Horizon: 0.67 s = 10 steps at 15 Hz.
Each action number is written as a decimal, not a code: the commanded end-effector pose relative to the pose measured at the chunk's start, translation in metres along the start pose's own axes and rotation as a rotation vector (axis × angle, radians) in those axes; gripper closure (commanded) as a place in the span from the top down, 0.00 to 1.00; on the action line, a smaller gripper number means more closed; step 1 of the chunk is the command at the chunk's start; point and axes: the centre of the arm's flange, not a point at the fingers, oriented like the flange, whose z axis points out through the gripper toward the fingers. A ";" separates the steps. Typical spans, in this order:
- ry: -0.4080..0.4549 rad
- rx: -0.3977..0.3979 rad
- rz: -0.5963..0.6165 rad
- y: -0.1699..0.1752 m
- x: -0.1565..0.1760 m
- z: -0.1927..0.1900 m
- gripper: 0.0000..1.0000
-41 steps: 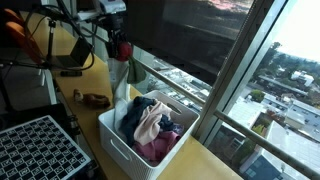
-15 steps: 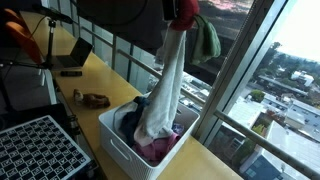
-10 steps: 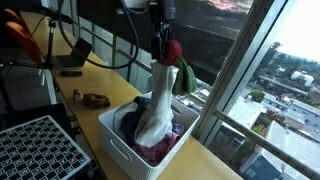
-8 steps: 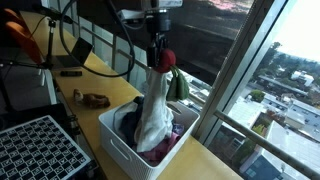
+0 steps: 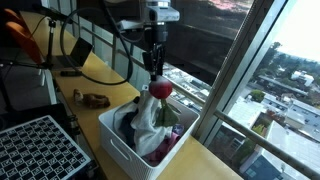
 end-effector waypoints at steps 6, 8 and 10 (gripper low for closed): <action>0.065 0.065 -0.052 0.009 -0.047 -0.084 1.00; 0.048 0.079 -0.088 -0.006 -0.081 -0.073 1.00; 0.011 0.079 -0.128 -0.028 -0.117 -0.041 1.00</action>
